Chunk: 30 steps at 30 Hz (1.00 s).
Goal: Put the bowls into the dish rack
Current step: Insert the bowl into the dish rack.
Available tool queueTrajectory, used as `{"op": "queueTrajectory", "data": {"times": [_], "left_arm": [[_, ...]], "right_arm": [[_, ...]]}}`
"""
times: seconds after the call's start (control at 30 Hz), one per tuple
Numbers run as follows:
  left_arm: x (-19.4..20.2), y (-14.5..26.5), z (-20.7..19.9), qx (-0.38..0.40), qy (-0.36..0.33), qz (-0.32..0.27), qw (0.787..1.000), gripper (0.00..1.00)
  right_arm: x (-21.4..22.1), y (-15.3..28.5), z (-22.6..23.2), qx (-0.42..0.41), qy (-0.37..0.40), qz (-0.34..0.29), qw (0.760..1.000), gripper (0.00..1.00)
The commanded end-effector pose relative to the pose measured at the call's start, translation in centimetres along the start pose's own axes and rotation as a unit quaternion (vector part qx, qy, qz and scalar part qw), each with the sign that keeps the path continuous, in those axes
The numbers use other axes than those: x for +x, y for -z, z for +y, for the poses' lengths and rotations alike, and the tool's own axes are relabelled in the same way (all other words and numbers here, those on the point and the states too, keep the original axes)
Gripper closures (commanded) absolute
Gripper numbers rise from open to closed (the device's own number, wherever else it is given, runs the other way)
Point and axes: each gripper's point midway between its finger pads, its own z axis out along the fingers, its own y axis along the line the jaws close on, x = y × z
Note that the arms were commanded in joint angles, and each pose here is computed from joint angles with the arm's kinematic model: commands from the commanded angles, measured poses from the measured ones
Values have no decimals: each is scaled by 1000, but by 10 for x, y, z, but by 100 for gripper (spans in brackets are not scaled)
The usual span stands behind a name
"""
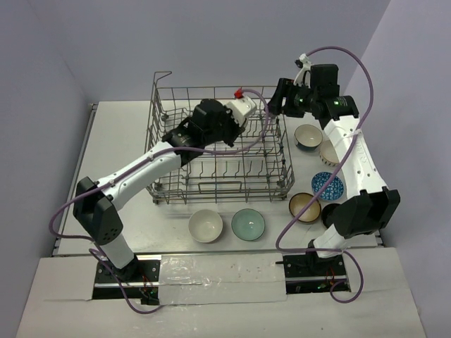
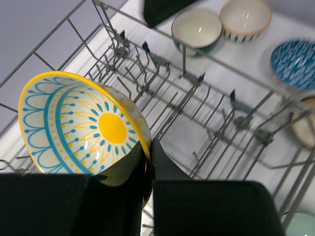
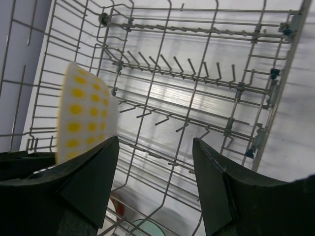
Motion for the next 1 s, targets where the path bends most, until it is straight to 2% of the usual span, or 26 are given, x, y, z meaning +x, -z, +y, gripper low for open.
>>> {"op": "queueTrajectory", "data": {"times": [0.0, 0.07, 0.17, 0.27, 0.3, 0.37, 0.43, 0.47, 0.73, 0.97], "left_arm": [[-67, 21, 13, 20, 93, -104, 990, 100], [-76, 27, 25, 23, 132, -131, 982, 100], [-92, 33, 29, 56, 228, -180, 955, 100], [-106, 29, 32, 87, 260, -217, 937, 100], [-100, 22, 29, 99, 286, -217, 928, 100], [-115, 23, 29, 119, 291, -257, 914, 100], [-112, 12, 30, 136, 325, -264, 898, 100], [-122, 14, 31, 149, 333, -286, 886, 100], [-107, -33, 43, 160, 400, -318, 845, 100], [-95, -67, 57, 173, 429, -327, 824, 100]], "right_arm": [[-18, 23, 0, 14, 5, -48, 999, 31], [-10, 22, -11, 33, -1, -47, 998, 31], [-4, 25, -16, 45, -17, -62, 997, 31], [6, 30, -19, 46, -31, -91, 994, 30], [-2, 41, -12, 36, -29, -121, 992, 29], [16, 38, -19, 42, -37, -117, 992, 28], [24, 46, -24, 56, -44, -130, 989, 28], [27, 46, -29, 67, -49, -135, 987, 28], [32, 80, -38, 108, -57, -198, 973, 26], [37, 84, -32, 92, -57, -199, 974, 25]]}}
